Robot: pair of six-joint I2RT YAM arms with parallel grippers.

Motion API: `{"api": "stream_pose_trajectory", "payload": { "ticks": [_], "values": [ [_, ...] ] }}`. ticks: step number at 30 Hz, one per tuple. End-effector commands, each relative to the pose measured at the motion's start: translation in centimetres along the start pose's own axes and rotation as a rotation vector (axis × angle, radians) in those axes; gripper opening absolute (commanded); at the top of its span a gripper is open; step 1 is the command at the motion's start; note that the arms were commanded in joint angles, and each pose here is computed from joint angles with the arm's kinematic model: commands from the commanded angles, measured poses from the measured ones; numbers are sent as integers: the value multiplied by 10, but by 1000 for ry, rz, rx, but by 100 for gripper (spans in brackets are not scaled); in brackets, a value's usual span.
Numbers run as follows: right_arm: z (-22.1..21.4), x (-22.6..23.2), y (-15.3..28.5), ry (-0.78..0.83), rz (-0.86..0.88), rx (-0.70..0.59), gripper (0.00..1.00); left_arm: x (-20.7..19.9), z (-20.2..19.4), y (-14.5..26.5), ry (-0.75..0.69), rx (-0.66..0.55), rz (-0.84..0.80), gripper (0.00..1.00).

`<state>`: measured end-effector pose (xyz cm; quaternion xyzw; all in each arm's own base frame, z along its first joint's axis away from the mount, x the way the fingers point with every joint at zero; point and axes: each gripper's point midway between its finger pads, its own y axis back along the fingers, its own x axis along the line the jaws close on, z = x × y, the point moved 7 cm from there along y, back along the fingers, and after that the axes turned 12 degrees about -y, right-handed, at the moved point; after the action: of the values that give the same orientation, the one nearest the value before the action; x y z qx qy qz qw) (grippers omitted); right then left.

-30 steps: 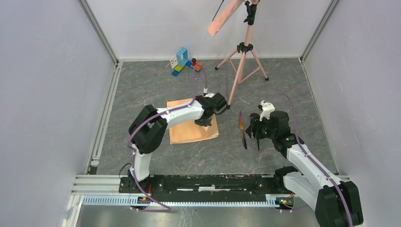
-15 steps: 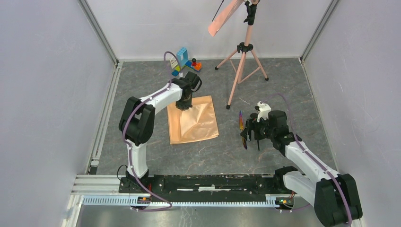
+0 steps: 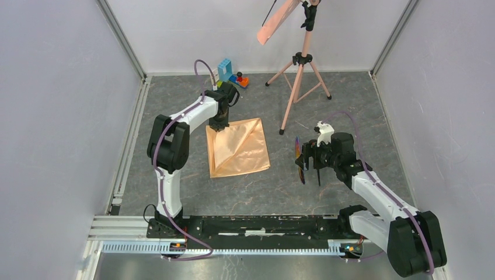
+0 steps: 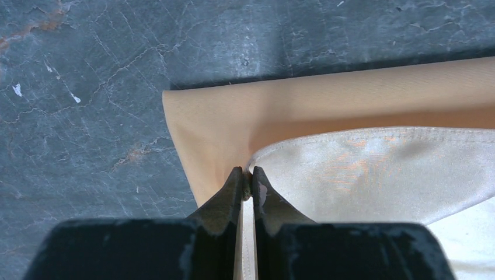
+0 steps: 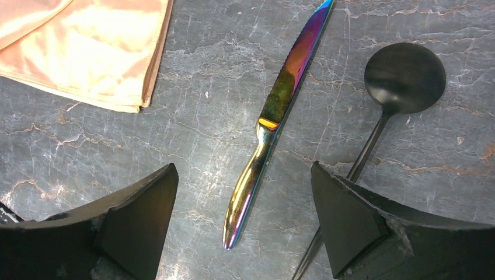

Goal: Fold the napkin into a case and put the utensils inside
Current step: Fold the top corner of the square-folded napkin at the center of the board.

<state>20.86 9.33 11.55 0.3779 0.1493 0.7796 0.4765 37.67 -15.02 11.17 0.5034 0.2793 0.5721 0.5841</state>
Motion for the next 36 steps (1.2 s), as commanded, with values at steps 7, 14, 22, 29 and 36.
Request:
{"api": "stream_pose_trajectory", "payload": {
  "ticks": [7, 14, 22, 29, 36],
  "values": [
    [18, 4, -1, 34, 16, -51, 92, 17, 7, -7, 10, -3, 16, 7],
    [19, 6, -4, 27, 33, -44, 94, 24, 9, -12, 28, -1, 15, 9],
    [20, 8, -5, 22, 44, -45, 96, 30, 11, -13, 41, -2, 17, 11],
    [16, 10, -8, 19, 57, -37, 96, 30, 14, -15, 44, -3, 11, 12],
    [14, 11, -11, 21, 62, -28, 96, 32, 17, -17, 45, -6, 18, 13]
  ]
}}
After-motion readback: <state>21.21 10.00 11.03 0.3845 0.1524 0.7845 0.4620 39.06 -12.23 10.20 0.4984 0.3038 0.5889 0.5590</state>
